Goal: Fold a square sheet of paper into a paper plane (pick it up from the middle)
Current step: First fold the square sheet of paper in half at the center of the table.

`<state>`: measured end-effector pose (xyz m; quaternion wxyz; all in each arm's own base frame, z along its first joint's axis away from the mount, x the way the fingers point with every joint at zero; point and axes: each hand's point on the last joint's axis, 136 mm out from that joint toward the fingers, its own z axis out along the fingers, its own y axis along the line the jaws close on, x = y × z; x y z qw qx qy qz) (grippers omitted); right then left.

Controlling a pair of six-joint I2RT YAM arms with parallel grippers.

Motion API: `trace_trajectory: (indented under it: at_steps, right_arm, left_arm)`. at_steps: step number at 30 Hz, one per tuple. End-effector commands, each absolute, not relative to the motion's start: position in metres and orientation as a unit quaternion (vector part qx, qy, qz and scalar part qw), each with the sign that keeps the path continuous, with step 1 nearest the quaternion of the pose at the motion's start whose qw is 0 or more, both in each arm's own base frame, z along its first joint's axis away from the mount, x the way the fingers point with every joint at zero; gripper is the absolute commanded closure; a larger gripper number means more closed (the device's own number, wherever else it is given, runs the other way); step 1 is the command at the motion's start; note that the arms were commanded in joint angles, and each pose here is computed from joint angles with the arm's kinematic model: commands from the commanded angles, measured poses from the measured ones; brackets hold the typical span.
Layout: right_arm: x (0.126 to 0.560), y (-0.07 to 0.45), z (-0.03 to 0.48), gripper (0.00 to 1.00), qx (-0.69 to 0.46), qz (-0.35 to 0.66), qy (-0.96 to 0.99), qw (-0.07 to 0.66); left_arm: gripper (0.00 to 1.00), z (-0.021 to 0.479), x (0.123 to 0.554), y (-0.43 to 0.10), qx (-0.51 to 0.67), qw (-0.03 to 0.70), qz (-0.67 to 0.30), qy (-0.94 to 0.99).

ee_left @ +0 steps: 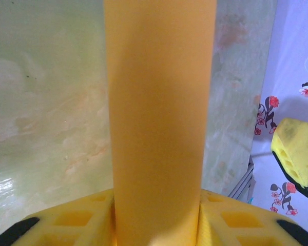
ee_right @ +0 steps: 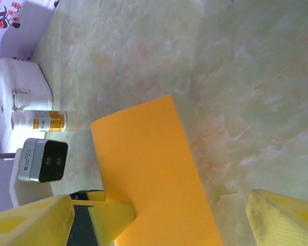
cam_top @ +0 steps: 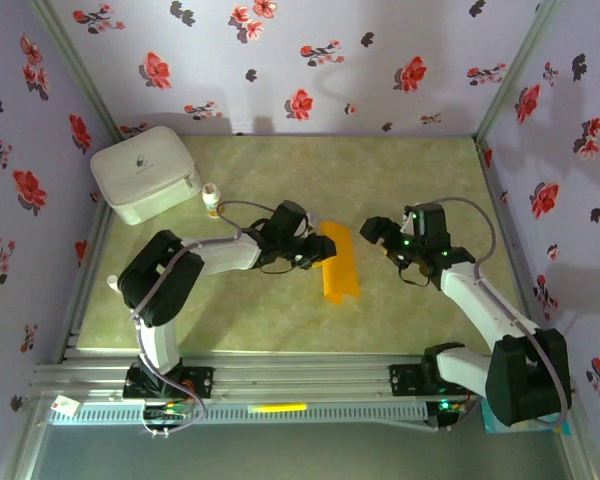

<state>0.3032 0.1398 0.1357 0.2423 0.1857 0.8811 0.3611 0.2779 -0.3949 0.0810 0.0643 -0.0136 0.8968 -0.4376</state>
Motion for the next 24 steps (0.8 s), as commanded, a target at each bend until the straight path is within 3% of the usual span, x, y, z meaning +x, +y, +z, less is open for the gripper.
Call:
trace_trajectory:
  at_steps: [1, 13, 24]
  right_arm:
    - [0.302, 0.150, 0.132, 0.14, 0.178, 0.385, 0.878, 0.220]
    - [0.300, 0.161, 0.119, 0.15, 0.165, 0.383, 0.887, 0.199]
    - [0.298, 0.168, 0.113, 0.14, 0.155, 0.377, 0.893, 0.188]
  left_arm:
    - [0.59, 0.059, 0.276, -0.388, -0.025, 0.051, -0.421, 0.905]
    - [0.54, 0.039, 0.278, -0.362, -0.019, 0.065, -0.328, 0.942]
    - [0.45, 0.058, 0.284, -0.347, -0.005, 0.105, -0.287, 0.952]
